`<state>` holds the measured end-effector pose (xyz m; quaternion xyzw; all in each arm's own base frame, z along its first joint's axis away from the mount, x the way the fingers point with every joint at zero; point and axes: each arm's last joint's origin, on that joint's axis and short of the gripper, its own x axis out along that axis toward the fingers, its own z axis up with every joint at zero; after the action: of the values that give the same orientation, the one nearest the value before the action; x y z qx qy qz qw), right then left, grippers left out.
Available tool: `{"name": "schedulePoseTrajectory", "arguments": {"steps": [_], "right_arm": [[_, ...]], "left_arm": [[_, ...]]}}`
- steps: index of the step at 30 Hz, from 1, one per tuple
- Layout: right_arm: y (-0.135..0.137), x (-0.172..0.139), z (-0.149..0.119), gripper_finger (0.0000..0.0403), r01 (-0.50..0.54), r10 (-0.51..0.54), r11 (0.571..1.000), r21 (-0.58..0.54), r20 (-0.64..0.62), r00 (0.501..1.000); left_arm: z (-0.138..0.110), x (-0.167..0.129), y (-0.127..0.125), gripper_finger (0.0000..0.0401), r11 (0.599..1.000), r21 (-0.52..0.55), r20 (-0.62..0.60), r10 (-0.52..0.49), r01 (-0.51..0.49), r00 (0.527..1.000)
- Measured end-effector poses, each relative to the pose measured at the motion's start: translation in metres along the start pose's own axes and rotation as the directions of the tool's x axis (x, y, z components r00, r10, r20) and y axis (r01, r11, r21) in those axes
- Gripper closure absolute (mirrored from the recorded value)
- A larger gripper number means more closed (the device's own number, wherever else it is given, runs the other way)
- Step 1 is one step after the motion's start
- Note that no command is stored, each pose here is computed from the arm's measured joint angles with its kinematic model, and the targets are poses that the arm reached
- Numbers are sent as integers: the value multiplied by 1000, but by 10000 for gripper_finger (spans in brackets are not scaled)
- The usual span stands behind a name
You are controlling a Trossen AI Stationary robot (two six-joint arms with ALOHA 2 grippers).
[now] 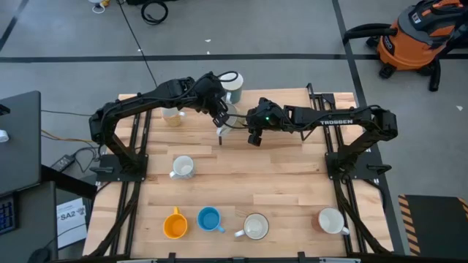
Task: Place coffee mugs
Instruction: Put the green mug on the shelf
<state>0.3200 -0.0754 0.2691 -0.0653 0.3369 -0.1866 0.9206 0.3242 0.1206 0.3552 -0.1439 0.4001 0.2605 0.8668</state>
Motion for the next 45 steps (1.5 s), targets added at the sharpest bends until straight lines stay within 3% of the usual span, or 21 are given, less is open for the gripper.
{"name": "schedulePoseTrajectory", "arguments": {"steps": [35,45], "right_arm": [[0,0,0,233,-2,2,1000,5,2,1000],[0,0,0,233,-1,1,1000,4,2,1000]], "left_arm": [[5,1,-1,338,996,-84,50,-11,15,999],[7,0,-2,303,996,-90,76,-11,18,997]]}}
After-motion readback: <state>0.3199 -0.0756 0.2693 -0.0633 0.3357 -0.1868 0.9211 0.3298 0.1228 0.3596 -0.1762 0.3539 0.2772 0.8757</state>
